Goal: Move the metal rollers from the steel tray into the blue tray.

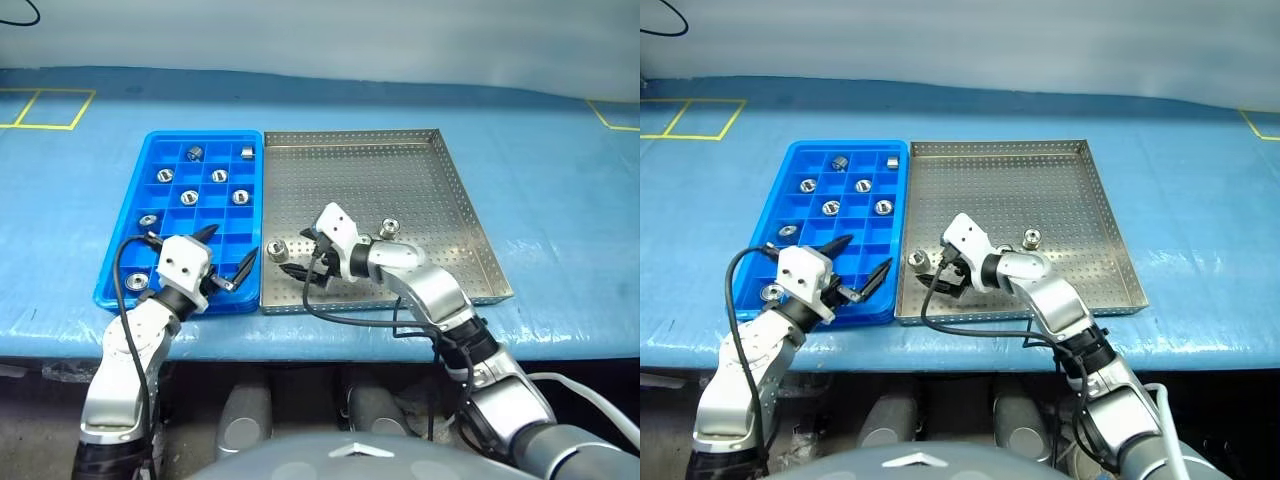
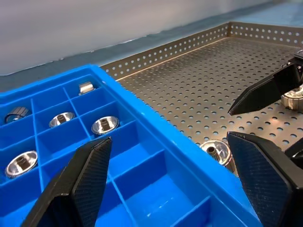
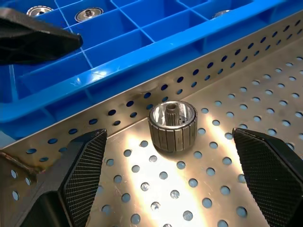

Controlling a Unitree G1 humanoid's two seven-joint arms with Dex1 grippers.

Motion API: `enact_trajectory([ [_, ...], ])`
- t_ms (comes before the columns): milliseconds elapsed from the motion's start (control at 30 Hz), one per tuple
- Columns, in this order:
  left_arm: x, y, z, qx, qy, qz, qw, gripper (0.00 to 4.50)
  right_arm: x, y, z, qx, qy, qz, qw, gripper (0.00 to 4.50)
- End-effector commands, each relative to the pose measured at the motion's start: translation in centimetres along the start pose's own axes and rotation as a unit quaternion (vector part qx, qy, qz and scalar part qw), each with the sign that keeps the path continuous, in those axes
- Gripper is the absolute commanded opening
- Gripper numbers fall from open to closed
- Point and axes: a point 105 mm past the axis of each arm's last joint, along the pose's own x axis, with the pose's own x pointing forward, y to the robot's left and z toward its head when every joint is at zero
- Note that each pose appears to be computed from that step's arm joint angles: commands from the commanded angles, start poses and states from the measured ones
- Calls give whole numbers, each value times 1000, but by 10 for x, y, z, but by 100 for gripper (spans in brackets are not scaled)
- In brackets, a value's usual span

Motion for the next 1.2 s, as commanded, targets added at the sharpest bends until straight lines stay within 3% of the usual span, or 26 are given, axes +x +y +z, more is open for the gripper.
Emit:
enact_trajectory([
  [33, -8, 1, 14, -7, -29, -7, 1000, 427, 4, -3, 10, -18, -12, 10, 1000, 450],
  [467, -11, -10, 19, -22, -24, -40, 999, 427, 27, -14, 3, -9, 15, 23, 1000, 450],
  [567, -10, -12, 18, -23, -21, -42, 999, 429, 31, -17, 0, -9, 23, 14, 1000, 390],
  [800, -11, -11, 19, -26, -24, -38, 999, 429, 23, -24, 2, -4, 5, -5, 1000, 171],
  [1033, -19, 0, 24, -17, -42, -9, 999, 429, 1, -47, 27, -69, -5, -77, 995, 170],
  [1200, -28, 8, 24, -14, -39, 15, 999, 429, 13, -52, 55, -92, -21, -116, 989, 170],
])
